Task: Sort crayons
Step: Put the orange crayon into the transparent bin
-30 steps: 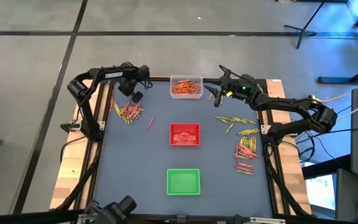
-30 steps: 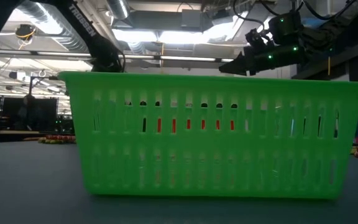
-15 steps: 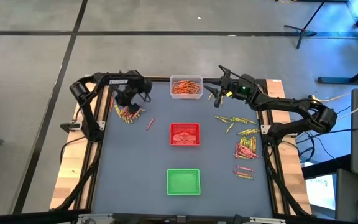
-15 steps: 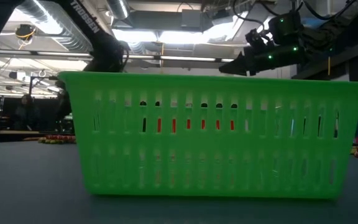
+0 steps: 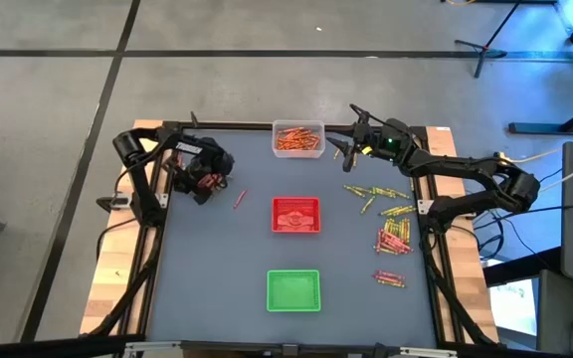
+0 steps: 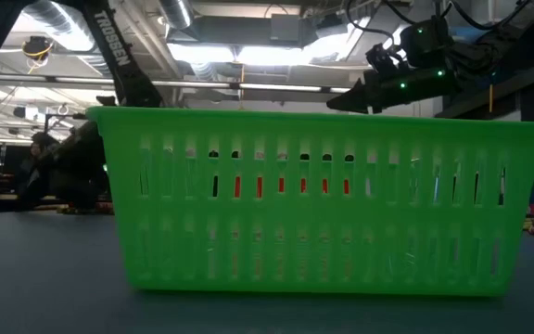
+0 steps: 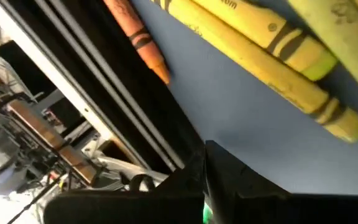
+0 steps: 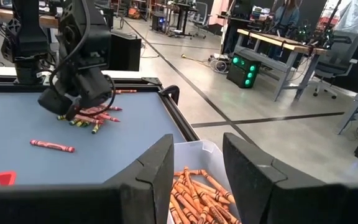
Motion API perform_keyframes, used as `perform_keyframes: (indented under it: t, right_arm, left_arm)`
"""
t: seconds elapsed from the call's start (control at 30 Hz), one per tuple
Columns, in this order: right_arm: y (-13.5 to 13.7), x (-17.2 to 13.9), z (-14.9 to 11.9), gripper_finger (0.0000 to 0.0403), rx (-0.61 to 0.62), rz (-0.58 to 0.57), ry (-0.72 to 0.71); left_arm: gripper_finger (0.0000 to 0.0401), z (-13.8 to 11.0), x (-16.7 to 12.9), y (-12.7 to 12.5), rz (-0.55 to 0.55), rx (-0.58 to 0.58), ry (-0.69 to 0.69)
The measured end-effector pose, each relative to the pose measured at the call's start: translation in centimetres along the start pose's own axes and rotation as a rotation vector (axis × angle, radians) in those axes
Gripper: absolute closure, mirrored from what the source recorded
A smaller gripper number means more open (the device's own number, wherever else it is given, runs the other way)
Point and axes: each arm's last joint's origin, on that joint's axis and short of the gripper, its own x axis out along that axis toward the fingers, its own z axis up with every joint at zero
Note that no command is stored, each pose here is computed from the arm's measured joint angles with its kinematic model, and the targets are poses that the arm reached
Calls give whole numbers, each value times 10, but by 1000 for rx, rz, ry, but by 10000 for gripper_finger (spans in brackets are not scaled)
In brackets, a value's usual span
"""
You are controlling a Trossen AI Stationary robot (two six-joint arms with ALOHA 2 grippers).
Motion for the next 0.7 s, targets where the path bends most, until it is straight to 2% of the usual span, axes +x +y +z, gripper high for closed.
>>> perform_keyframes:
  t: [0.37, 0.57, 0.7]
  right_arm:
    - [0, 0, 0, 265, 0, 0, -1]
    - [0, 0, 0, 265, 0, 0, -1]
    - [0, 0, 0, 265, 0, 0, -2]
  left_arm:
    - [401, 17, 14, 19, 3, -118, -37]
    - [401, 23, 14, 22, 12, -97, -77]
    - [401, 30, 8, 24, 85, -101, -161]
